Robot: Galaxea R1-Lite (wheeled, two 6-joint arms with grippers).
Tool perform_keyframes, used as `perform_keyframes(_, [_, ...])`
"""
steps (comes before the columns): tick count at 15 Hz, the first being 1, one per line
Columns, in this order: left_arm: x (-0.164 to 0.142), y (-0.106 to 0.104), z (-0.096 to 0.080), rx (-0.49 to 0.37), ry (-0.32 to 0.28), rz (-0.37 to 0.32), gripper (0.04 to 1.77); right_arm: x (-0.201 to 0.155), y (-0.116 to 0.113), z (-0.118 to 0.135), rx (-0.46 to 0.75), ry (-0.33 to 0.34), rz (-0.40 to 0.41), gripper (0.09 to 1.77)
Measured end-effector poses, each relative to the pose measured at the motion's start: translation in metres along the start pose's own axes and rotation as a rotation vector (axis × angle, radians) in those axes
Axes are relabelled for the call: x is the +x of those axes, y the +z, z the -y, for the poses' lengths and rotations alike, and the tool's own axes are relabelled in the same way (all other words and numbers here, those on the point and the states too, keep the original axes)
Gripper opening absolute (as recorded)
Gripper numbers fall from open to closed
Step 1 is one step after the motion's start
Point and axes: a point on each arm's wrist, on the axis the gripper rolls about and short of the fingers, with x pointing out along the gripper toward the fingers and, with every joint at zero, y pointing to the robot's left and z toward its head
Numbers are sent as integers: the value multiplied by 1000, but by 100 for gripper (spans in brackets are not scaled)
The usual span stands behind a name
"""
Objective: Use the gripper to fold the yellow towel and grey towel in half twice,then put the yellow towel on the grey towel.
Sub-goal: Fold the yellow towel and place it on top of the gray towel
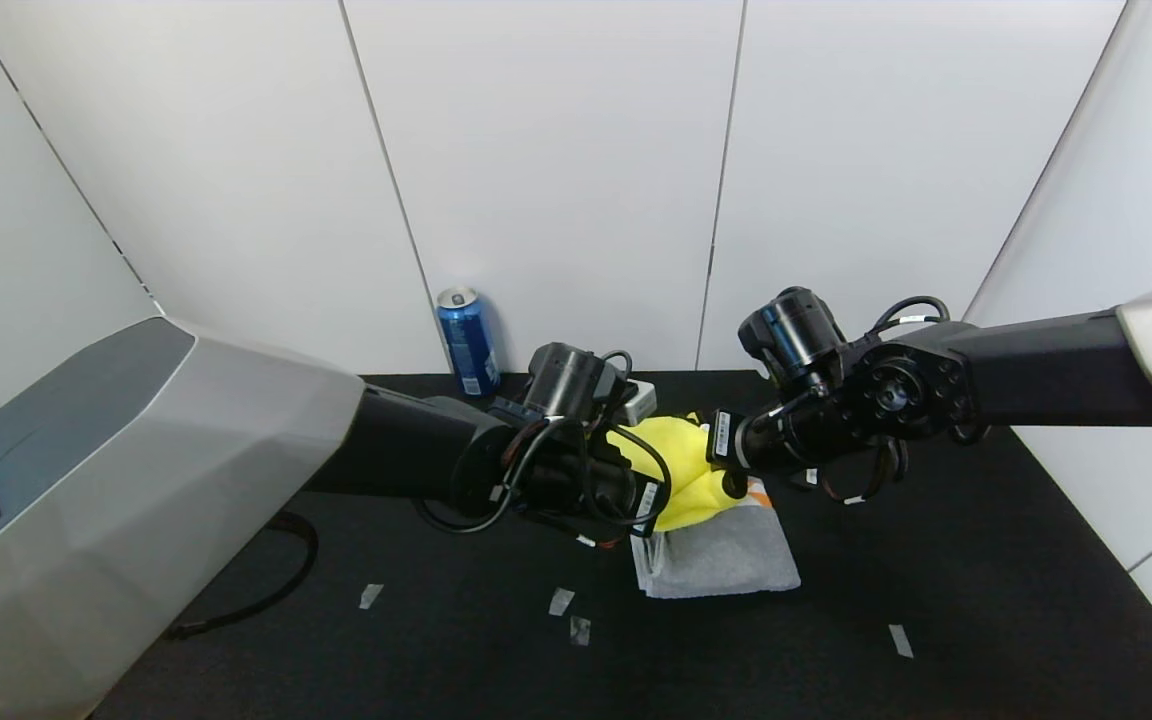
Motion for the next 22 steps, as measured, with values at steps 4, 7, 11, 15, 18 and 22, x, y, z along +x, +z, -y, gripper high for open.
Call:
perform_keyframes(4, [3,-5,0,-2,-1,-19,13,4,-8,5,3,-46,-11,14])
perform_keyframes(7, [3,-8,-2,-5,3,-28,13,4,-12,6,4,-57,-24,14])
perform_keyframes(11, [4,-10,-3,-1,7,-34,13,5,-14,9,21,-67,-32,14])
perform_keyframes(15, [4,-11,-3,-4,9,-39,40,6,-17,11,63,-77,-43,14])
perform_keyframes(18, [4,-11,-3,-5,9,-41,82,6,-19,11,63,-79,-46,64])
perform_keyframes(22, [3,-10,-2,-4,7,-36,118,7,-20,11,77,-81,-50,106])
